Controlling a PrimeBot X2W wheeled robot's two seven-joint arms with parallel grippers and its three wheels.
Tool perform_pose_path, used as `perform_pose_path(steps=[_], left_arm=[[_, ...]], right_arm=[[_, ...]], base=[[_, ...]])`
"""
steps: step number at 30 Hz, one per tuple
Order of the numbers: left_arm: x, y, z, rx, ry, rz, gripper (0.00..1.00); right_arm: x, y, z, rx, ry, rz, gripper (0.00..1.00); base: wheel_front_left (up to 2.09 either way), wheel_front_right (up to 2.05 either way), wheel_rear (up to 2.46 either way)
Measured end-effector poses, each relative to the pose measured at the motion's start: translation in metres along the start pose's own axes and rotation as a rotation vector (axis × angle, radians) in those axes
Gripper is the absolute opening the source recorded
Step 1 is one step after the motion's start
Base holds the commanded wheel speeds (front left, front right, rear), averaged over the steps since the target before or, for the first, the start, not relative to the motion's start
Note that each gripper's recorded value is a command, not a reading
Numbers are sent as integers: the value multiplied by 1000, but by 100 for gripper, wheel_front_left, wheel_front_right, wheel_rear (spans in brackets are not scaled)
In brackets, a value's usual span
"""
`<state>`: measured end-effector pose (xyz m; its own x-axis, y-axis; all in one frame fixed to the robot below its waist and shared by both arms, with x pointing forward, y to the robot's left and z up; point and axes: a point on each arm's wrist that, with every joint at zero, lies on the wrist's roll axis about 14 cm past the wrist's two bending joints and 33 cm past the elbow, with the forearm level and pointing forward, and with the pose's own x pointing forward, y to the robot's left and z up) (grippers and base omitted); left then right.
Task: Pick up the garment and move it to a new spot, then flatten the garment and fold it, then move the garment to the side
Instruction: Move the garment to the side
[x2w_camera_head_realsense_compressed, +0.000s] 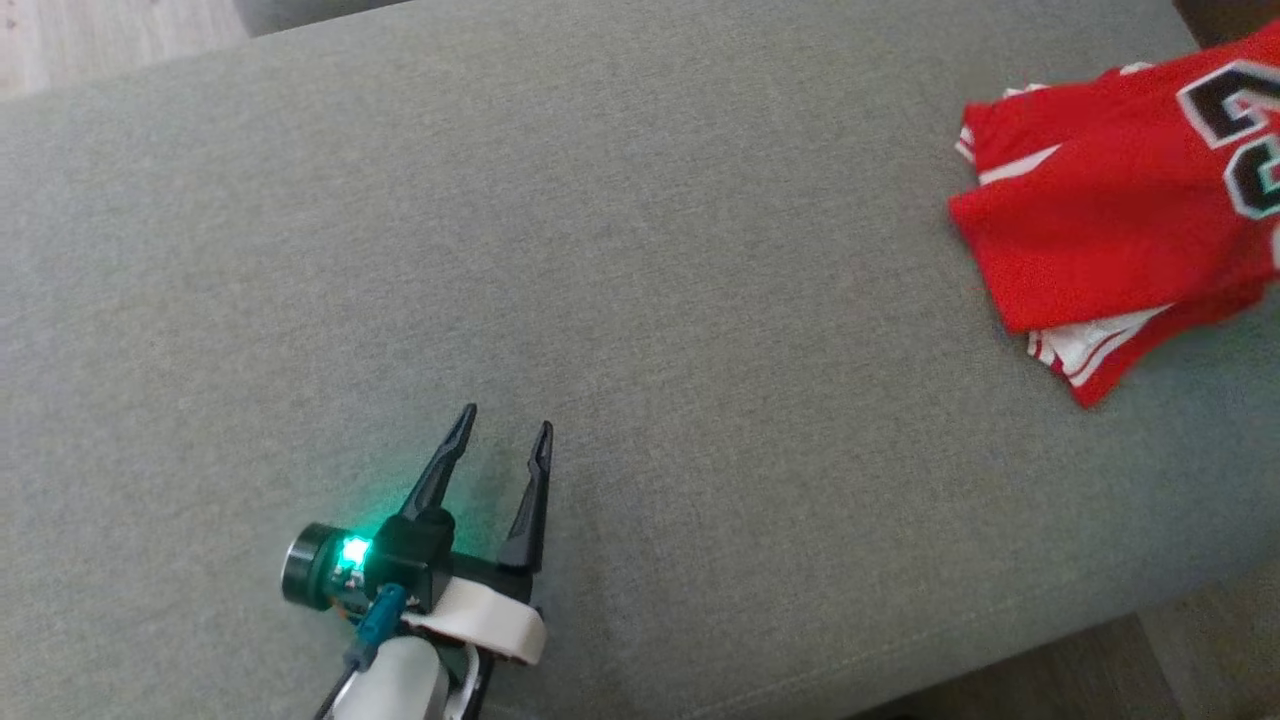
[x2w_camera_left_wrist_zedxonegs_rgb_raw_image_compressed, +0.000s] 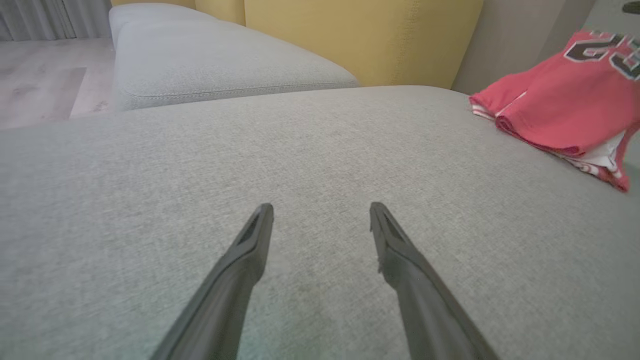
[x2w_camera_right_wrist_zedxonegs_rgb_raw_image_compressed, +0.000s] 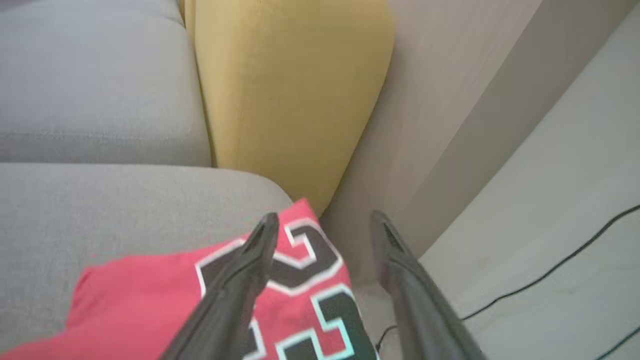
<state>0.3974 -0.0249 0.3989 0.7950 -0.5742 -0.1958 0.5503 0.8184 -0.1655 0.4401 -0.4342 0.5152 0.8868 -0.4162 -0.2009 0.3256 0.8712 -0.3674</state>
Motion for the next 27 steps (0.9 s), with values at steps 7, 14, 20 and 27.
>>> perform_pose_path(steps=[7,14,20,27], left_arm=[[-5,10,11,17,-28,47,100],[-22,37,26,18,-69,162,100],[-54,64,21,11,-59,282,100],[-86,96,28,-5,-86,424,100]], right_arm=[[-3,62,26,83,-128,95,100],[-25,130,27,204,-178,212,100],[-54,184,3,280,-142,318,100],[-77,224,-18,332,-86,401,100]], base=[[0,0,0],[0,0,0],[0,0,0],[0,0,0]])
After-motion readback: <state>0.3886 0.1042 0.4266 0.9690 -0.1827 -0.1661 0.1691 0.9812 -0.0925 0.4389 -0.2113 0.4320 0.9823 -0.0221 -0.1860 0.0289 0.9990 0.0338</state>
